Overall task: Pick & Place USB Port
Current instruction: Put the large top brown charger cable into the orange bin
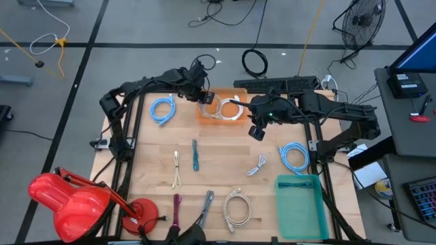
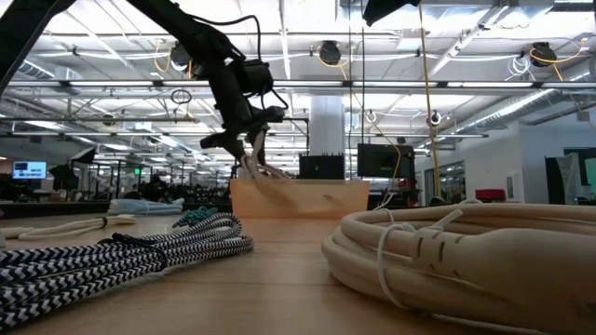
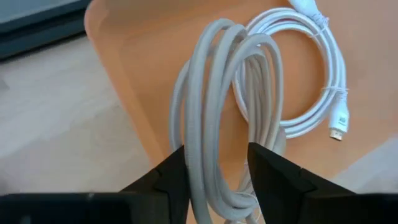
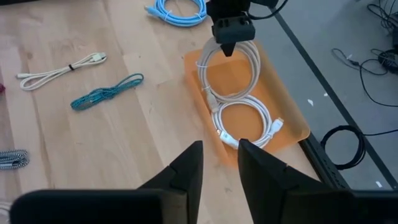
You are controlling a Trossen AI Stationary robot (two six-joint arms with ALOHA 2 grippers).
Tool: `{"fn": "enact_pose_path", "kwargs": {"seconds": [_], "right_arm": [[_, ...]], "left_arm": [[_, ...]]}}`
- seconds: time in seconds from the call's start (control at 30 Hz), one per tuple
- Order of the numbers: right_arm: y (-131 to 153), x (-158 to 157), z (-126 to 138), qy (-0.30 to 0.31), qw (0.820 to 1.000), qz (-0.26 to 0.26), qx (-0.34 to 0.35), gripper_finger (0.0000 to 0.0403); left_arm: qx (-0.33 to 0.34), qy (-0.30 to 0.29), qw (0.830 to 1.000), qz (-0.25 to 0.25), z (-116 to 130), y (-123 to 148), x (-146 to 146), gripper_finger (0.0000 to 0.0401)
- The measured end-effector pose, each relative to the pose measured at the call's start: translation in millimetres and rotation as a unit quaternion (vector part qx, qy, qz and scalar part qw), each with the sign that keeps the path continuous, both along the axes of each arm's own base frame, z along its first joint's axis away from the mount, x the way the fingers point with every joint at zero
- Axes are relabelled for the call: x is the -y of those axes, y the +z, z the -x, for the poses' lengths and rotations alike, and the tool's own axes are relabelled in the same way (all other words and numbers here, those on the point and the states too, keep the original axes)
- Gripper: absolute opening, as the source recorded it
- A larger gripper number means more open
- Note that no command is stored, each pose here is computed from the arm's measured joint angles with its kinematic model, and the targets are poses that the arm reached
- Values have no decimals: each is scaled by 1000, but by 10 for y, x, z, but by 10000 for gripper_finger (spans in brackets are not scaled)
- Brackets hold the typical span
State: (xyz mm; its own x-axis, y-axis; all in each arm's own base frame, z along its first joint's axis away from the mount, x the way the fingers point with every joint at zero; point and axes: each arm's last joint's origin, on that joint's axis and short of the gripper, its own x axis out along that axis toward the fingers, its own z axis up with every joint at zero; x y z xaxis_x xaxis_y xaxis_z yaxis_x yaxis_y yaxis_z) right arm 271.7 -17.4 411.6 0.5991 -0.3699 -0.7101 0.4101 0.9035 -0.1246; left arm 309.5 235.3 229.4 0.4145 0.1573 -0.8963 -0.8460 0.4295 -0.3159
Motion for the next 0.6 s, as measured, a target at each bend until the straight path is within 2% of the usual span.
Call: {"fn": "enact_pose_path", "kwargs": {"seconds": [0.3, 0.47, 0.6], "right_arm": [[0, -1, 0, -10, 1000, -9, 5, 81], [5, 0, -6, -11, 1000, -10, 10, 79], [7, -5, -11, -6, 1000, -16, 13, 79]], "left_arm": [[-42, -20, 998, -53, -31, -5, 55, 192], [-87, -12, 993, -79, -13, -18, 86, 195], [-71, -28, 994, -72, -29, 23, 78, 195]]}}
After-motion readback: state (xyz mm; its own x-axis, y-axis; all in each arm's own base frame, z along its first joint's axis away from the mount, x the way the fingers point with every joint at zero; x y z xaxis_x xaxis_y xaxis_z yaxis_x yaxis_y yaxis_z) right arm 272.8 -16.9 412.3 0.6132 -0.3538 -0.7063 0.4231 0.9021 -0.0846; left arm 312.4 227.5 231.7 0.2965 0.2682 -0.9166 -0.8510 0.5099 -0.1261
